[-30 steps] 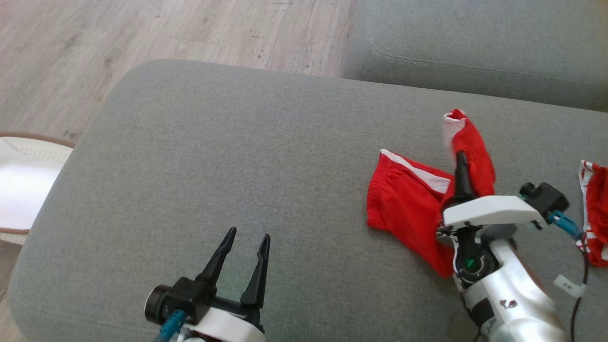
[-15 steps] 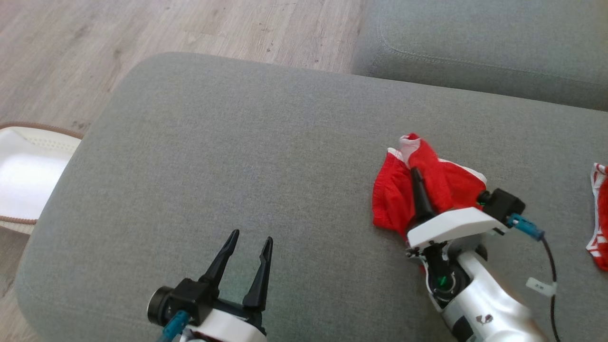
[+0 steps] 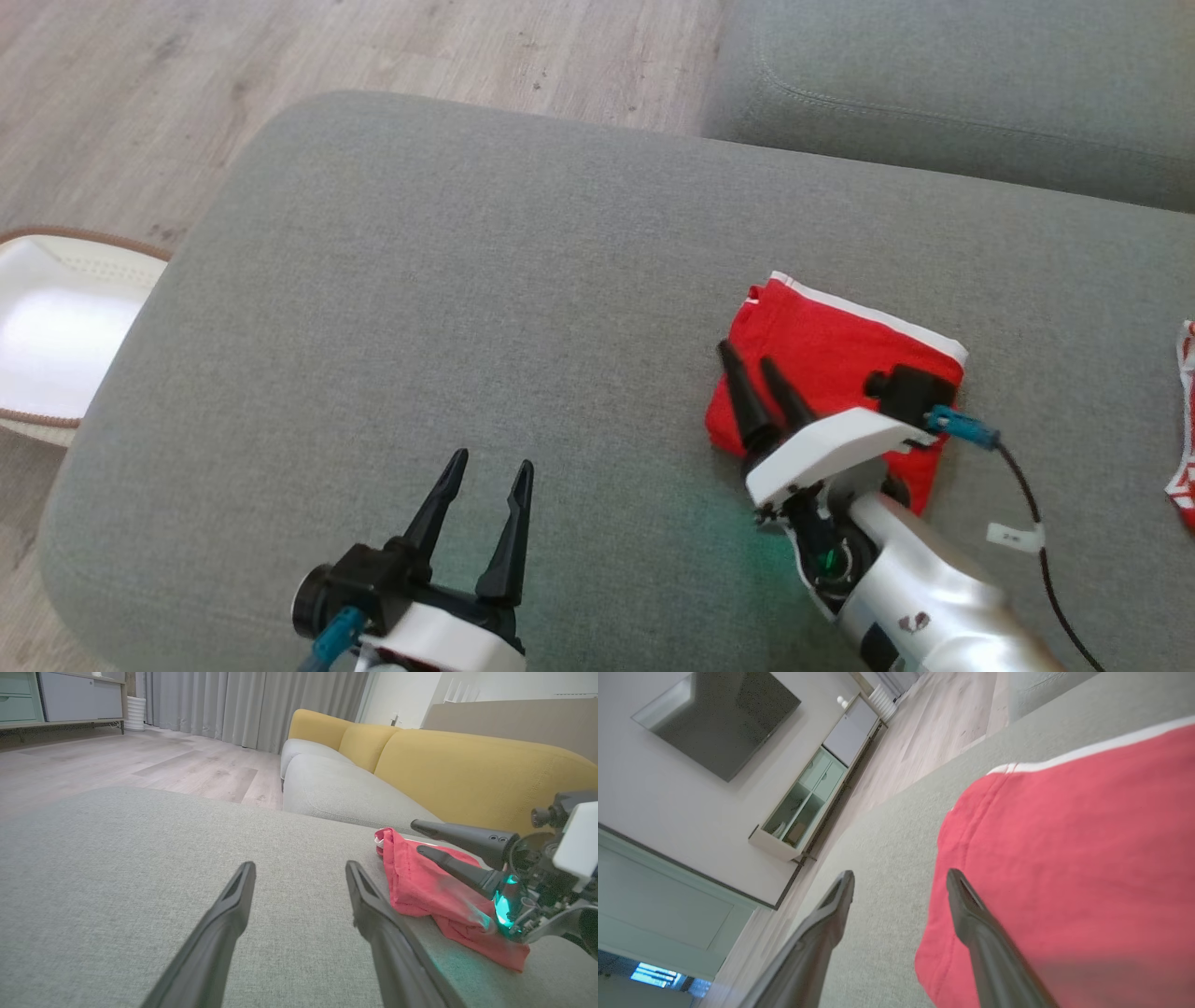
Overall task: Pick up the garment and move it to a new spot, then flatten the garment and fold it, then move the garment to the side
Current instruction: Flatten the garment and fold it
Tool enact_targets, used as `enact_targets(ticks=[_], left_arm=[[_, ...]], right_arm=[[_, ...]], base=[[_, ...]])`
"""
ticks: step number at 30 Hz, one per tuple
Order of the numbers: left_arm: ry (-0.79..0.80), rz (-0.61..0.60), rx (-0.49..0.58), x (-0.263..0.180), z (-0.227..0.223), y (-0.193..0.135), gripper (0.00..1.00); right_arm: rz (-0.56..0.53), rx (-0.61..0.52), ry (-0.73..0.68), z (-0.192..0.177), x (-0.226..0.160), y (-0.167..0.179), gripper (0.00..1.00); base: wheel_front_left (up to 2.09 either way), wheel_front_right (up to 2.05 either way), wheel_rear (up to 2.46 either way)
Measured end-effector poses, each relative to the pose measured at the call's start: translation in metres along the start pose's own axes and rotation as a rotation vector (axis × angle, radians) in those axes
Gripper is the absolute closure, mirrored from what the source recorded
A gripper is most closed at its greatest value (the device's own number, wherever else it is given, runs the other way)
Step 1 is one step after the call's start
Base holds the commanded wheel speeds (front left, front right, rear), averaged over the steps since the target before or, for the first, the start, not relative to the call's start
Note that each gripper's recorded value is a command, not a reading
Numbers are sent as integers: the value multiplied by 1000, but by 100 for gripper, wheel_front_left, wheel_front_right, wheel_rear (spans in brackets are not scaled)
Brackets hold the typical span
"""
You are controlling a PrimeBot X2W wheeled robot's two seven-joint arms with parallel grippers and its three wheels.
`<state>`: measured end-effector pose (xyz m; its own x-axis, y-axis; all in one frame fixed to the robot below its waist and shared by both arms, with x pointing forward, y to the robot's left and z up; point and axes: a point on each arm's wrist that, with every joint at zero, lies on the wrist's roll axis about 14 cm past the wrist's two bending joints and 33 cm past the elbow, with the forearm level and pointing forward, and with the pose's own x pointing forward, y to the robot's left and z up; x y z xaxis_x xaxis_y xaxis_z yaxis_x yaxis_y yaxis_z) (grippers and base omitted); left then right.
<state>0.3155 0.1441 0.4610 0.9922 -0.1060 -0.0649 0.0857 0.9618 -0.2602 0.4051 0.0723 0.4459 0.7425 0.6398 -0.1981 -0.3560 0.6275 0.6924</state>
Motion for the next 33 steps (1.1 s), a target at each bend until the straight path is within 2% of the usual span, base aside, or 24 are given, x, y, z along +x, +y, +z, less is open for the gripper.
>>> enact_targets(ticks=[11,20,24,27,33], left_arm=[[-26,6,-29,-1,7,-1,0],[-49,-48,-24,8,15,-15,0],[-67,-82,-15,16,21,-24,0],[-82,-118,-11,22,27,-34,0],[-132,-195,-7,34,45,-57,0]], right_arm=[[21,-45,225,-51,-14,8,0],[16,-80,153,-38,-28,7,0],[12,-130,65,-13,-32,4,0],[-8,-220,-5,17,-38,-8,0],[-140,-395,-281,121,-76,-54,0]], base=[[0,0,0],[0,0,0],[0,0,0],[0,0,0],[0,0,0]])
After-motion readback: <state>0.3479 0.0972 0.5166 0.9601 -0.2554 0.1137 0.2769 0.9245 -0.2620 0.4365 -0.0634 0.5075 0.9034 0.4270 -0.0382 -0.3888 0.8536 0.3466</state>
